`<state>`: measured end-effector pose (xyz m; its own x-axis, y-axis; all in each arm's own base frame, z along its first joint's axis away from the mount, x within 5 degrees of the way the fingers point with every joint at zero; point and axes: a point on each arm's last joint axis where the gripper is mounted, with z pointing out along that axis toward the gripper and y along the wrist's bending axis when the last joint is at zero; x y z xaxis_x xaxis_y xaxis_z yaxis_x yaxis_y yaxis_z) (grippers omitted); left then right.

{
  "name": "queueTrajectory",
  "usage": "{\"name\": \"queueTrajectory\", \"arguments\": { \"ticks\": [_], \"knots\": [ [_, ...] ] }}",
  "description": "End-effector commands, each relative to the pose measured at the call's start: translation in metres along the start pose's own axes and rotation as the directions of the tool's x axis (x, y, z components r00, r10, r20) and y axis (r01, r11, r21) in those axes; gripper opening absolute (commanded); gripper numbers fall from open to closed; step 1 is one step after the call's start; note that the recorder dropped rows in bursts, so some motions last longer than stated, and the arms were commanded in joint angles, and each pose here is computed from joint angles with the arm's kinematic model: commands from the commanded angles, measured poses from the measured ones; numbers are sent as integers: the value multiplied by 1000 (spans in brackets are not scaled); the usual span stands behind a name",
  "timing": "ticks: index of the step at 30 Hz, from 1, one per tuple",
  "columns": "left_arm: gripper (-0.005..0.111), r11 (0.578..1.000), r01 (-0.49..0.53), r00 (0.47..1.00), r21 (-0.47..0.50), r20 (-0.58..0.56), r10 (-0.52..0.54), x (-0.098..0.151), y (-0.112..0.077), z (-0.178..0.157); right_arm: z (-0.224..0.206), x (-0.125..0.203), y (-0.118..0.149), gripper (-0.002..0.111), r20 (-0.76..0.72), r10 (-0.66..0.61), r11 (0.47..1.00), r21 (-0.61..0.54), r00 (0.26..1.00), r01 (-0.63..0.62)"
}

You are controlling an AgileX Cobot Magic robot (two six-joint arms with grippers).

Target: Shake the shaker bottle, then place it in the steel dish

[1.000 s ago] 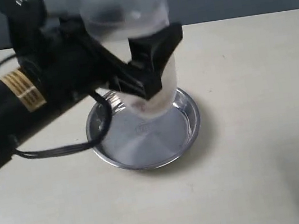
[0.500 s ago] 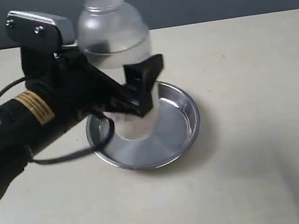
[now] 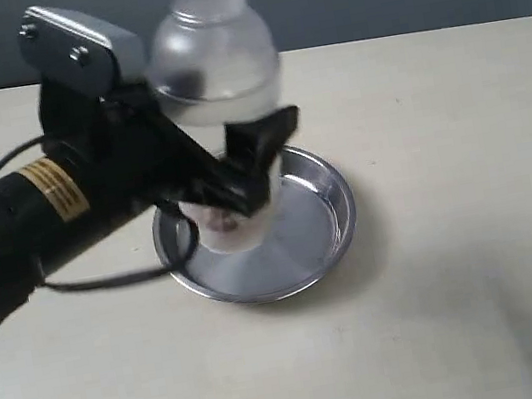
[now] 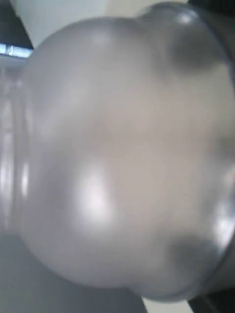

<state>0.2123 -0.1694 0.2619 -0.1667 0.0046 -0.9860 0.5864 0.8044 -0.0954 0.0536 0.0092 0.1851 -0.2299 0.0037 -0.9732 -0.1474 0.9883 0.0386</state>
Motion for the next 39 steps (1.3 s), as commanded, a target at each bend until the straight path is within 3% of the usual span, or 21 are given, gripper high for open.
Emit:
{"name": "queueTrajectory", "arguments": {
  "ticks": [1,3,4,7,11,12,15,16,17,19,20,22,24,25,27,29,31,33,34,37,39],
  "knots": [
    [0,996,85,996,-34,36,-84,-4,4,0,0,-1,0,-1,11,-4,1000,-3,1000,4],
    [0,981,-139,990,135,36,135,-5,-17,-3,0,-1,0,-1,11,-4,1000,-3,1000,4],
    [0,989,-109,994,102,30,107,-5,-12,-3,0,-1,0,-1,11,-4,1000,-3,1000,4],
    [0,933,282,960,-224,71,-273,-2,26,-1,0,-1,0,-1,11,-4,1000,-3,1000,4],
    [0,982,-133,991,130,-9,135,-1,-19,-3,0,-1,0,-1,11,-4,1000,-3,1000,4],
    [0,984,-129,991,122,-9,131,-1,-17,-3,0,-1,0,-1,11,-4,1000,-3,1000,4],
    [0,940,287,958,-184,41,-285,1,19,1,0,-1,0,-1,11,-4,1000,-3,1000,4],
    [0,943,287,958,-170,30,-286,2,15,1,0,-1,0,-1,11,-4,1000,-3,1000,4],
    [0,987,151,989,-51,-5,-151,1,-1,1,0,-1,0,-1,11,-4,1000,-3,1000,4],
    [0,968,-156,988,199,22,155,-1,-31,-5,0,-1,0,-1,11,-4,1000,-3,1000,4],
    [0,968,-159,987,192,35,155,-3,-31,-5,0,-1,0,-1,11,-4,1000,-3,1000,4],
    [0,996,76,997,-52,34,-74,-5,0,-1,0,-1,0,-1,11,-4,1000,-3,1000,4],
    [0,900,327,945,-288,111,-308,-2,28,-3,0,-1,0,-1,11,-4,1000,-3,1000,4],
    [0,911,312,950,-270,86,-300,0,24,-2,0,-1,0,-1,11,-4,1000,-3,1000,4],
    [0,998,42,999,37,-31,-41,-2,-14,-3,0,-1,0,-1,11,-4,1000,-3,1000,4],
    [0,948,-195,980,252,2,201,-2,-40,-7,0,-1,0,-1,11,-4,1000,-3,1000,4],
    [0,996,-50,998,73,-31,52,-4,-16,-1,0,-1,0,-1,11,-4,1000,-3,1000,4],
    [0,930,300,954,-213,51,-296,-2,16,3,0,-1,0,-1,11,-4,1000,-3,1000,4],
    [0,936,291,956,-198,36,-290,-2,13,4,0,-1,0,-1,11,-4,1000,-3,1000,4],
    [0,985,-137,989,105,-35,141,-2,-25,2,0,-1,0,-1,11,-4,1000,-3,1000,4],
    [0,989,119,993,-82,-16,-121,-1,-4,7,0,-1,0,-1,11,-4,1000,-3,1000,4]
  ]
}}
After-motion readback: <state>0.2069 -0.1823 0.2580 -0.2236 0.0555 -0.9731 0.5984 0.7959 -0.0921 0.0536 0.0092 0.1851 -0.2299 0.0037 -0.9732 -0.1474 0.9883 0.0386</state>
